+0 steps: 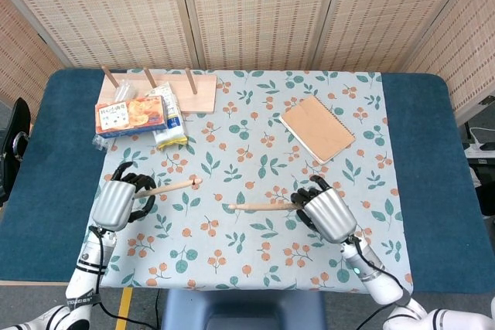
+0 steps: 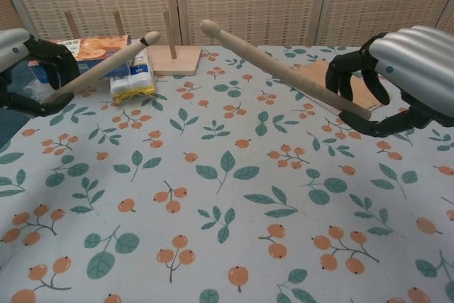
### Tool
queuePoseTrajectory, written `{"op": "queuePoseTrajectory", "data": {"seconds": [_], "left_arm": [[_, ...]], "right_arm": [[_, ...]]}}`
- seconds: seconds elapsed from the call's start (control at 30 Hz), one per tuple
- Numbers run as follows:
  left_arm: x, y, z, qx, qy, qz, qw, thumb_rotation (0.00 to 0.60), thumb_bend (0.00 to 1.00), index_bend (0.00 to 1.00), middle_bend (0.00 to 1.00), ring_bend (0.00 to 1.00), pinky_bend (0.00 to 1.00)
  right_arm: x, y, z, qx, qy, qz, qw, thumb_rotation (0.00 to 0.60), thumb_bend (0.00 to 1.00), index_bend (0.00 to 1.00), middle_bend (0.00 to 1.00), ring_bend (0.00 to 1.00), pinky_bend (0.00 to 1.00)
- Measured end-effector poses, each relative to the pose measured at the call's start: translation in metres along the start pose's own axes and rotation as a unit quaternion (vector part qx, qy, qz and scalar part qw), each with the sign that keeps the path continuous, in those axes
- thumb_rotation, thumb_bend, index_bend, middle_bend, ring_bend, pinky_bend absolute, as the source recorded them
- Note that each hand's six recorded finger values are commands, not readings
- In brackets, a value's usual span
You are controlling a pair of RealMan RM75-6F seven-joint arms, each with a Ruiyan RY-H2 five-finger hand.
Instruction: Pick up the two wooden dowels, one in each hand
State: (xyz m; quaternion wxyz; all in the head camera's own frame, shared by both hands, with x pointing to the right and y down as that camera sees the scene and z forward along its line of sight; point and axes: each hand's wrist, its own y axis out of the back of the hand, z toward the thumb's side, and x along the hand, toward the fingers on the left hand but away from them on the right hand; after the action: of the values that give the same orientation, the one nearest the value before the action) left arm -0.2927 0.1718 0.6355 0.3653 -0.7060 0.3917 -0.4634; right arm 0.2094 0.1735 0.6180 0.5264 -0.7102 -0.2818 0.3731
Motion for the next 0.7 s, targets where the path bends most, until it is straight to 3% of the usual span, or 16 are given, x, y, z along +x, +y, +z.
{"op": "queuePoseTrajectory", "data": {"seconds": [0.2,0.37,0.7], "left_arm": [[0.0,0.003,0.027,0.022,-0.021,-0.006,0.9995,0.6,0.52,0.8,0.74,0.49,0.21],[-0.005,0.01,0.048,0.035,-0.04,0.009,0.9986,0.6,0.52,0.8,0.75,0.49,0.21],[-0.009,0.009,0.065,0.027,-0.061,0.008,0.9978,0.6,0.52,0.8,0.74,0.49,0.21]], "right_arm": [[-0.015,0.0,0.005,-0.01,0.01,0.014,0.9998,0.6,0.42,1.0,0.92,0.7,0.31],[-0.022,-0.006,0.007,-0.012,0.015,0.038,0.9991,0.6,0.42,1.0,0.92,0.7,0.32],[-0.031,-0.014,0.012,-0.024,0.017,0.049,0.9983,0.6,0.42,1.0,0.93,0.7,0.33]]}}
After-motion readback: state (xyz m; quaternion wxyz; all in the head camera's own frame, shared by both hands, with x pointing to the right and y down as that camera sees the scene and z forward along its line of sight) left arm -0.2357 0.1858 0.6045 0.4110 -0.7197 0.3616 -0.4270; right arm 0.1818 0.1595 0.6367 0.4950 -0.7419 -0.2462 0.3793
